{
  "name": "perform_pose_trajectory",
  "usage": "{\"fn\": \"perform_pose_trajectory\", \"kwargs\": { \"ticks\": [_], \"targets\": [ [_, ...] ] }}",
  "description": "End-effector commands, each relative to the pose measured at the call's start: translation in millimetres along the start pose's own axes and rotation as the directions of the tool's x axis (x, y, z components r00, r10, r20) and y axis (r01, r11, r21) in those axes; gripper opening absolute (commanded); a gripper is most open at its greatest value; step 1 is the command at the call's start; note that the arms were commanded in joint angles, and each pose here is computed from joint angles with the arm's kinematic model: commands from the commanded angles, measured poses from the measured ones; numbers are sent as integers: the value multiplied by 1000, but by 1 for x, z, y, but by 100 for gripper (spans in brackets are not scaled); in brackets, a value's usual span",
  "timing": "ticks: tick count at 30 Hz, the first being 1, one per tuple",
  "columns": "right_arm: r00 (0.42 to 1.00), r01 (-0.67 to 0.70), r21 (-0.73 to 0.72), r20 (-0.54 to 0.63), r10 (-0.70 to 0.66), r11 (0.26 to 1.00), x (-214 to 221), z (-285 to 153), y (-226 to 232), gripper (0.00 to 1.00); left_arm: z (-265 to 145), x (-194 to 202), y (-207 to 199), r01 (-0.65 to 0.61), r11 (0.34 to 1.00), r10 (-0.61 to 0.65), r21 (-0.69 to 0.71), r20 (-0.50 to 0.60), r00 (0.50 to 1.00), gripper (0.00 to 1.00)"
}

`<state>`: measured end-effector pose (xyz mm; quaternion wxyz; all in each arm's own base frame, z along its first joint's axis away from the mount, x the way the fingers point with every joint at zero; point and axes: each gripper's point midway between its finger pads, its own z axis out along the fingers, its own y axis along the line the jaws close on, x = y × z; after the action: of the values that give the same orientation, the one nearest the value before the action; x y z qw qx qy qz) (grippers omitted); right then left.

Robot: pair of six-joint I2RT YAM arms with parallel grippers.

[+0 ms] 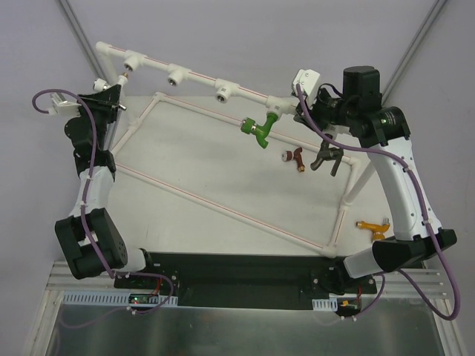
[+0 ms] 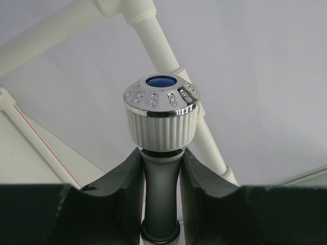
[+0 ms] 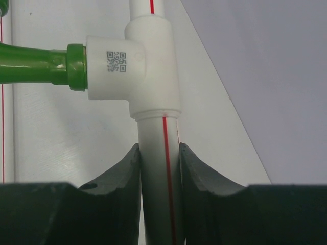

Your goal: Install the water faucets

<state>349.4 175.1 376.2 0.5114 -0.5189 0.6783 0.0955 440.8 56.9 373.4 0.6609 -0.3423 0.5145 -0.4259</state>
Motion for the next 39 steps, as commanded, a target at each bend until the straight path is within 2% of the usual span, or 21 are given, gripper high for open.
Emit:
{"fn": "perform_pose_trajectory", "kwargs": {
  "ticks": [1,10,24,30,39],
  "targets": [
    [997,-66,112,-20,69,992,6,-17,-18,2,5,-16,-49,-18,985,15,171,19,1000,0],
    [998,-67,93,-7,68,993,4,-14,-16,2,13,-11,-61,82,959,-72,271,-46,996,0],
    [998,-59,80,-19,61,995,8,-11,-15,2,15,-15,-73,10,958,-2,285,-28,1000,0],
    [998,-61,75,-21,63,995,7,-9,-16,2,15,-13,-61,-33,973,40,226,-29,999,0],
    [998,-60,73,-21,62,996,7,-9,-15,2,15,-9,-33,16,986,-13,163,-17,1000,0]
  ]
}}
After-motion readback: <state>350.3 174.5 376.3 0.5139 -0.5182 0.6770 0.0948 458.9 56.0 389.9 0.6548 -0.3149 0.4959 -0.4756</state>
